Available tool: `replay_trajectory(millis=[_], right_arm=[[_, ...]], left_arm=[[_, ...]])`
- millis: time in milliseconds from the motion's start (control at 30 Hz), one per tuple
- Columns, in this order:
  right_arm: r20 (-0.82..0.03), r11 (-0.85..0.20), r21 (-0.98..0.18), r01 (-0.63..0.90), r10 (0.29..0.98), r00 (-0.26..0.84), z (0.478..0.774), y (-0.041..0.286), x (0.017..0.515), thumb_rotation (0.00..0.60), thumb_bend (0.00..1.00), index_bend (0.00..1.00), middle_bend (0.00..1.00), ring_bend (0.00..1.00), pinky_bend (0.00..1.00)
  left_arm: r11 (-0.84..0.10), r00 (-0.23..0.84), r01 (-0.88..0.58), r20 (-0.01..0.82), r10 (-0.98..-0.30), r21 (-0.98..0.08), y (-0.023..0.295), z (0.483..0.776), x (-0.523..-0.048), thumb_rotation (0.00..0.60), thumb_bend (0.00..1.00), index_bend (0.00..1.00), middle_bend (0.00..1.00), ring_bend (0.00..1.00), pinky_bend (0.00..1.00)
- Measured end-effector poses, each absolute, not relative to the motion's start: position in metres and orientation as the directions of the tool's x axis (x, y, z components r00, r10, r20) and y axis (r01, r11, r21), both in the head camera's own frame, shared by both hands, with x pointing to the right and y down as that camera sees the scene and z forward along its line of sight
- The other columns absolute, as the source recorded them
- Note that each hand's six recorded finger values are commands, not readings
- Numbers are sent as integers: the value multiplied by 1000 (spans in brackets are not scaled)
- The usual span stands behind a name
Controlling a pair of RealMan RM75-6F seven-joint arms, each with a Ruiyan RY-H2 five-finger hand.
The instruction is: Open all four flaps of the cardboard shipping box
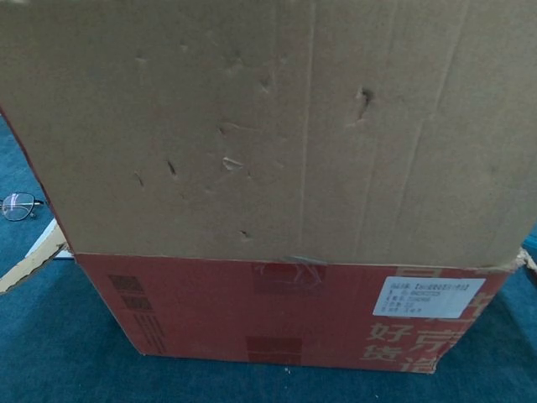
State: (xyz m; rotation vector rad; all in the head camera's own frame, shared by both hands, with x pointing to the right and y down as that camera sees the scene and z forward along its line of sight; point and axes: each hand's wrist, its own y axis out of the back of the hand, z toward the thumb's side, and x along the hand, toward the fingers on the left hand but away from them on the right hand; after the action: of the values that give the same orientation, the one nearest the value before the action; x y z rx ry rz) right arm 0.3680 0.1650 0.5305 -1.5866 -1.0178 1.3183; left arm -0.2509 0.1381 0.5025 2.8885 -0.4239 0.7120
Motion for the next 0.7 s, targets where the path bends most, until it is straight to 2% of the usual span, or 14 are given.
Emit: replay_trajectory(millis=[167, 267, 700], right_arm=[[-331, -342, -936, 86, 935, 128, 531, 165, 367, 600, 620, 128, 114, 0, 0], [-332, -344, -935, 85, 934, 129, 531, 166, 367, 600, 620, 128, 114, 0, 0], [-327, -339, -936, 91, 937, 125, 529, 166, 369, 600, 620, 128, 114, 0, 0]], left_arm=[[-958, 874, -241, 463, -145, 156, 150, 497, -260, 139, 50, 454, 0, 0, 0], [-962, 880, -209, 464, -106, 177, 153, 496, -264, 138, 50, 455, 0, 0, 0], [-988, 853, -105, 520, -30, 114, 168, 505, -269, 136, 50, 455, 0, 0, 0]])
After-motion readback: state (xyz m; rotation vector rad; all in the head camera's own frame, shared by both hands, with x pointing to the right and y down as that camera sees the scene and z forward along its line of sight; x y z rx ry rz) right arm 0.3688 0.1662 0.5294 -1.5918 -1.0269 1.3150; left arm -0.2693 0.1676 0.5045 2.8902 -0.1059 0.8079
